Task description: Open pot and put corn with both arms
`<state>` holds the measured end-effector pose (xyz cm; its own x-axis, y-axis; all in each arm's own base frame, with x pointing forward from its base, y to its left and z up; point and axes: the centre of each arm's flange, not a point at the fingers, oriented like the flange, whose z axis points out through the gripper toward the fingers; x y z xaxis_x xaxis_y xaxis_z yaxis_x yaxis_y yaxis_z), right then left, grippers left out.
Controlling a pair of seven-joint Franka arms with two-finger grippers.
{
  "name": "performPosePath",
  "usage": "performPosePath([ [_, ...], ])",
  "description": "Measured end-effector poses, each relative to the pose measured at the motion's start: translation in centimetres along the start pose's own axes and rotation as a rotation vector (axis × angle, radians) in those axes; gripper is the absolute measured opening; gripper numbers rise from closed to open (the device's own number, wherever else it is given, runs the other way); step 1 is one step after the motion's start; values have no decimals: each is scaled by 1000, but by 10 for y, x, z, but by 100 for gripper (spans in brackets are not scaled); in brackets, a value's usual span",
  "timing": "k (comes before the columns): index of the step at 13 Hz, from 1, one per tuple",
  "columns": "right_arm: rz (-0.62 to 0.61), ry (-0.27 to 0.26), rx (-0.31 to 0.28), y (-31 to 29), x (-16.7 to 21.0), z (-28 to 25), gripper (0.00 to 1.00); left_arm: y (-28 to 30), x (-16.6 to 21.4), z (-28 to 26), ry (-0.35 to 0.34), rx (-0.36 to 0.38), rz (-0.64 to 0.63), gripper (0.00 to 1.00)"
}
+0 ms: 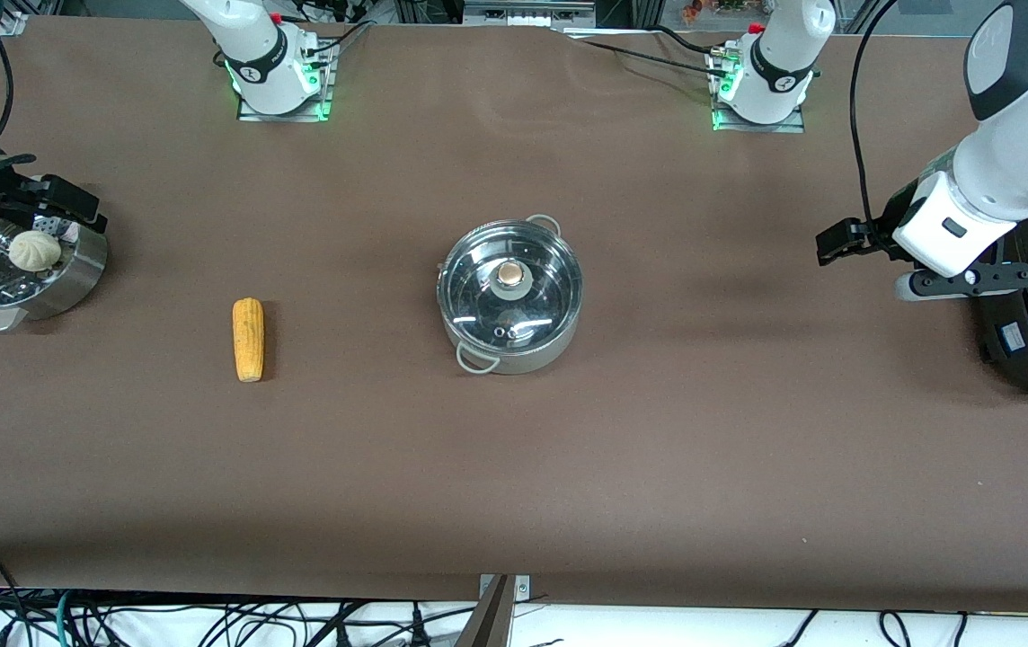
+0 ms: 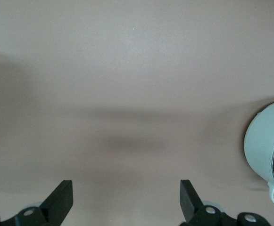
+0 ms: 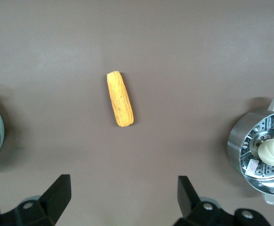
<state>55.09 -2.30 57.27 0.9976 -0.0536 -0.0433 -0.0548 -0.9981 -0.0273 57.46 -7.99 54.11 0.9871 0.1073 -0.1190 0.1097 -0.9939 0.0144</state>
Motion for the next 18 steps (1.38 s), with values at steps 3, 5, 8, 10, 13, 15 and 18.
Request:
performPosePath([
  [3,0,2,0,0,0,0,100,0,0,0,-1,0,0,100],
  [5,-2,3,0,-1,0,0,100,0,0,0,-2,1,0,100],
  [8,-2,2,0,-2,0,0,100,0,-2,-1,-9,2,0,100],
  [10,-2,2,0,-2,0,0,100,-3,-9,-13,-29,8,-2,100],
  [13,-3,-2,0,-2,1,1,100,-8,-17,-34,-23,8,-8,100],
  [15,-3,-9,-1,-2,3,5,100,-8,-18,-36,-22,8,-8,100],
  [18,-3,-13,-1,-2,4,8,100,-8,-17,-35,-25,8,-8,100],
])
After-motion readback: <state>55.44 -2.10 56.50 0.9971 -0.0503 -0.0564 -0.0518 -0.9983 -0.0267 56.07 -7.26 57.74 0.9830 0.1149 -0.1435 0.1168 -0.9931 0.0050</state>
